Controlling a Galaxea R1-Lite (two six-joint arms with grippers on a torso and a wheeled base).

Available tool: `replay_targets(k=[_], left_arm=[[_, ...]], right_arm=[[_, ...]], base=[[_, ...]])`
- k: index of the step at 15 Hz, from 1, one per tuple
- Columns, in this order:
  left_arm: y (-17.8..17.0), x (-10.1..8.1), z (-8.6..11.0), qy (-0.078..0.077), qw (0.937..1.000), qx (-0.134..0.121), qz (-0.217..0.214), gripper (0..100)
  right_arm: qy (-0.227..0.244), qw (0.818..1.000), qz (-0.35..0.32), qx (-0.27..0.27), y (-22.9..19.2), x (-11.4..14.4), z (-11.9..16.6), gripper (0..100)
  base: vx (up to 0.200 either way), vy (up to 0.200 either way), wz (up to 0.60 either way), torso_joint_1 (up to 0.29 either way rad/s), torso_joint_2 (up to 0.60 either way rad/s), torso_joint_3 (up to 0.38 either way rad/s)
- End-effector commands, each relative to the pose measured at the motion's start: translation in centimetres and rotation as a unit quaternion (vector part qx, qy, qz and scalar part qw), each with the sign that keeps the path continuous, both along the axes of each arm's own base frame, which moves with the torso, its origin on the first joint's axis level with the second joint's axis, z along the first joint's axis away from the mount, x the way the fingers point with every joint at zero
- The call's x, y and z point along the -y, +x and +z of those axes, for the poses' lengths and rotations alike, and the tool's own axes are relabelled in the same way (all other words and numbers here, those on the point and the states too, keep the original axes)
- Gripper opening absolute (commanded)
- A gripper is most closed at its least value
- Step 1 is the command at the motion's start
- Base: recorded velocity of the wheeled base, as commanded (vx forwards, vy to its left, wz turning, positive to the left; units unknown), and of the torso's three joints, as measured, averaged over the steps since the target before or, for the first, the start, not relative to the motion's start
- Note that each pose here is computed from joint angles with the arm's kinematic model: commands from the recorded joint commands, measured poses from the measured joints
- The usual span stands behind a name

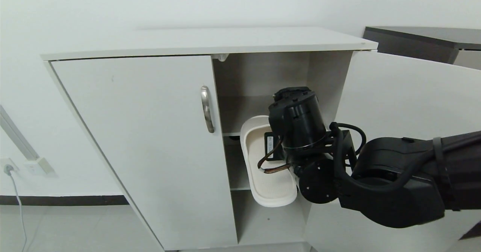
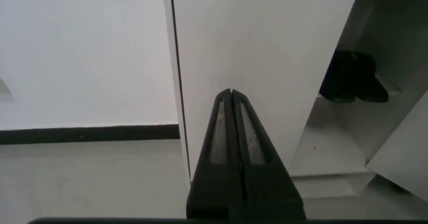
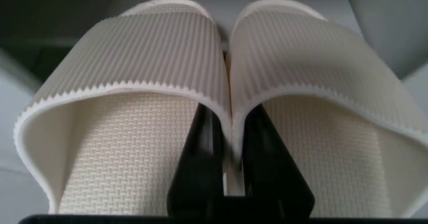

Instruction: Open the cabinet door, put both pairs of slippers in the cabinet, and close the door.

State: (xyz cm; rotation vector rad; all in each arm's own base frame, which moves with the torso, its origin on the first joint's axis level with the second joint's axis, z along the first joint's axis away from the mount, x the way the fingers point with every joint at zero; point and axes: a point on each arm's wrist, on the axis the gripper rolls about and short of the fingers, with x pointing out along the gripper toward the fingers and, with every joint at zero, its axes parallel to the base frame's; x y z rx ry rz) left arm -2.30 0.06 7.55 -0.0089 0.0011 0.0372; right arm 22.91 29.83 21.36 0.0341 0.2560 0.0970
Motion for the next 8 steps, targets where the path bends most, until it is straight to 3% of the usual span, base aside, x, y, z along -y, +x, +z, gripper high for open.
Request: replay_targets(k=[1, 4, 8], left_arm=[[0.0, 0.0, 0.0, 0.0, 1.0, 0.0, 0.0, 0], [0.0, 0.0, 0.0, 0.0, 1.0, -0.001, 0.001, 0], [0.0, 0.0, 0.0, -0.001, 1.0, -0.001, 0.001, 0]], right_arm=[[-0.001, 1.0, 0.001, -0.001, 0.0, -0.1, -0.1, 0], [-0.007, 1.0, 0.0, -0.005, 0.1, -0.2, -0.6, 0], [-0.009, 1.0, -0.004, -0.003, 1.2, -1.1, -1.8, 0]], base=[[0.2, 0.0, 0.0, 0.002, 0.0, 0.002], [0.2, 0.0, 0.0, 0.002, 0.0, 0.001], [0.0, 0.0, 0.0, 0.0, 0.0, 0.0]])
